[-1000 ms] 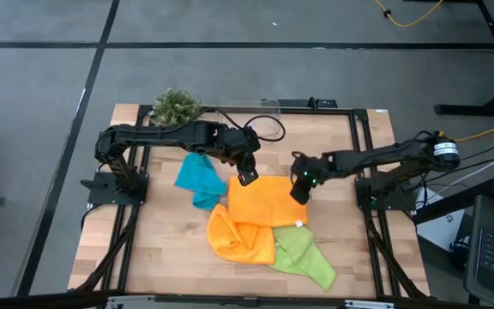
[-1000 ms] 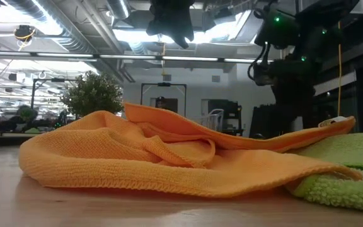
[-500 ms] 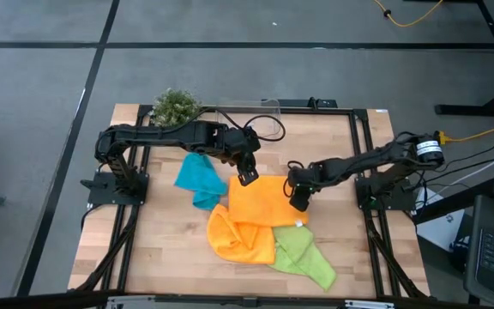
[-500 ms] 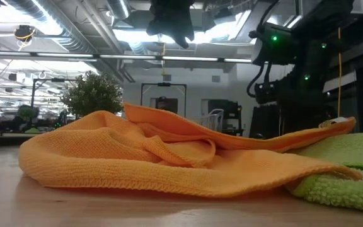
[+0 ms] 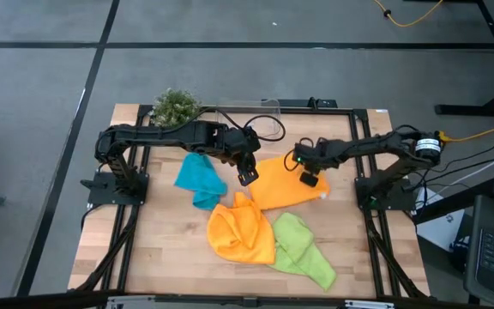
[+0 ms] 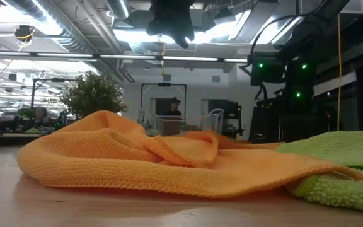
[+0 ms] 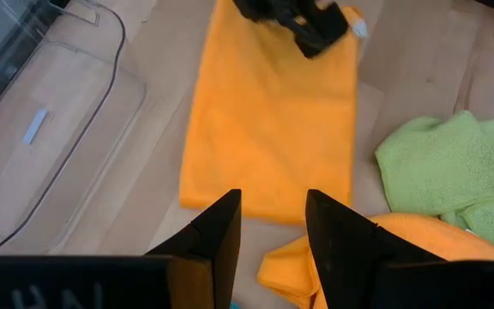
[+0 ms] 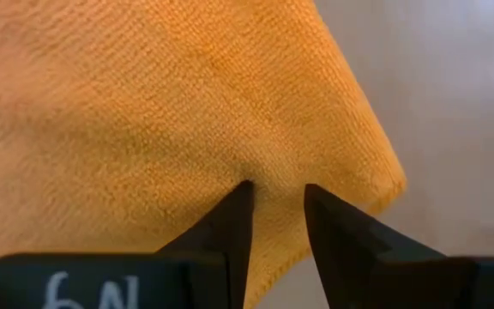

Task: Fold microfiber towels
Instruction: Fold the top orange microfiber cloth

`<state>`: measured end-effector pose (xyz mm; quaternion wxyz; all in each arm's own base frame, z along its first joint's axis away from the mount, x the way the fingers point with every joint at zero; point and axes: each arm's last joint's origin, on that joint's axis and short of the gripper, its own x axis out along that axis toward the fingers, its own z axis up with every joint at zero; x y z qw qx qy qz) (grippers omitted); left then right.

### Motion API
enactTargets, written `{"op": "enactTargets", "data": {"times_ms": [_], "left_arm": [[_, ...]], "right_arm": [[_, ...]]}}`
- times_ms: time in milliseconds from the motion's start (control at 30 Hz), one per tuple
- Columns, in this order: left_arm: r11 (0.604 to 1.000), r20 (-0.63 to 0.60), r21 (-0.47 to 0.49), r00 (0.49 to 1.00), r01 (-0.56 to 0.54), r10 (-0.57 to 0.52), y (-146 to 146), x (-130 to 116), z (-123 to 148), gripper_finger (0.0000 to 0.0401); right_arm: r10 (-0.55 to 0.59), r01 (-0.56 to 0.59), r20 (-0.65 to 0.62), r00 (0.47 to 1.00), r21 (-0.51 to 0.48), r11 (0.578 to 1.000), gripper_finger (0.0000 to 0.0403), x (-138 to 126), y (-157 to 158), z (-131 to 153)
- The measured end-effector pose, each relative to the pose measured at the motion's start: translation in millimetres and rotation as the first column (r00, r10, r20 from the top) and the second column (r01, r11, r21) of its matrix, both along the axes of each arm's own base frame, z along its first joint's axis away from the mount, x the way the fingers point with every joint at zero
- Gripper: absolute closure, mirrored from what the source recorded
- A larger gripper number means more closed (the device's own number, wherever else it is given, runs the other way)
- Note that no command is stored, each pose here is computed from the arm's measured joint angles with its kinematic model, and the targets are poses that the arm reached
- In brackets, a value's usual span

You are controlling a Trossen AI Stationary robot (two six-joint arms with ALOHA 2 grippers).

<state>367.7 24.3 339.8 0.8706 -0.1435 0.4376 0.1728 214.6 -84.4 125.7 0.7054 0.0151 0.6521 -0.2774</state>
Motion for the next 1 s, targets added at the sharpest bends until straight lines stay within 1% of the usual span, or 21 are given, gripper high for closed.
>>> {"op": "enactTargets", "data": {"times_ms": [67,167,233,300,433,567,633,700,800,933,1000], "left_arm": [[1.0,0.001,0.0,1.0,0.0,0.0,0,0,0,0.0277],[1.0,0.002,0.006,1.0,0.008,-0.008,0,0,0,0.0277],[1.0,0.003,0.006,1.0,0.008,-0.008,0,0,0,0.0277],[1.0,0.003,0.006,1.0,0.008,-0.008,0,0,0,0.0277],[1.0,0.005,0.005,1.0,0.011,-0.011,-1,1,0,0.0277],[1.0,0.014,-0.003,1.0,-0.001,0.001,-1,1,1,0.0277],[1.0,0.016,-0.007,1.0,-0.007,0.007,-1,1,1,0.0277],[1.0,0.016,-0.008,1.0,-0.008,0.009,-1,1,1,0.0277],[1.0,0.017,-0.009,1.0,-0.01,0.01,-1,1,1,0.0277],[1.0,0.018,-0.009,1.0,-0.01,0.01,-1,1,1,0.0277],[1.0,0.018,-0.009,1.0,-0.01,0.01,-1,1,1,0.0277]], "right_arm": [[0.016,-0.017,-0.019,1.0,-0.032,0.999,0.0289,-4,-12,1],[0.02,-0.02,-0.001,1.0,-0.074,0.997,0.0289,-8,-30,5],[-0.007,0.01,0.026,1.0,-0.086,0.996,0.0289,-10,-39,11],[-0.034,0.038,0.055,0.998,-0.075,0.996,0.0289,-12,-45,18],[-0.071,0.071,0.204,0.976,0.01,0.997,0.0289,-12,-45,39],[-0.133,0.096,0.373,0.918,0.116,0.989,0.0289,-14,-35,60],[-0.178,0.112,0.42,0.89,0.177,0.978,0.0289,-15,-27,65],[-0.245,0.151,0.431,0.868,0.241,0.959,0.0289,-18,-18,65],[-0.324,0.21,0.416,0.849,0.298,0.931,0.0289,-22,-3,57],[-0.392,0.271,0.345,0.853,0.35,0.897,0.0289,-32,18,32],[-0.42,0.294,0.328,0.846,0.37,0.881,0.0289,-36,27,20]]}}
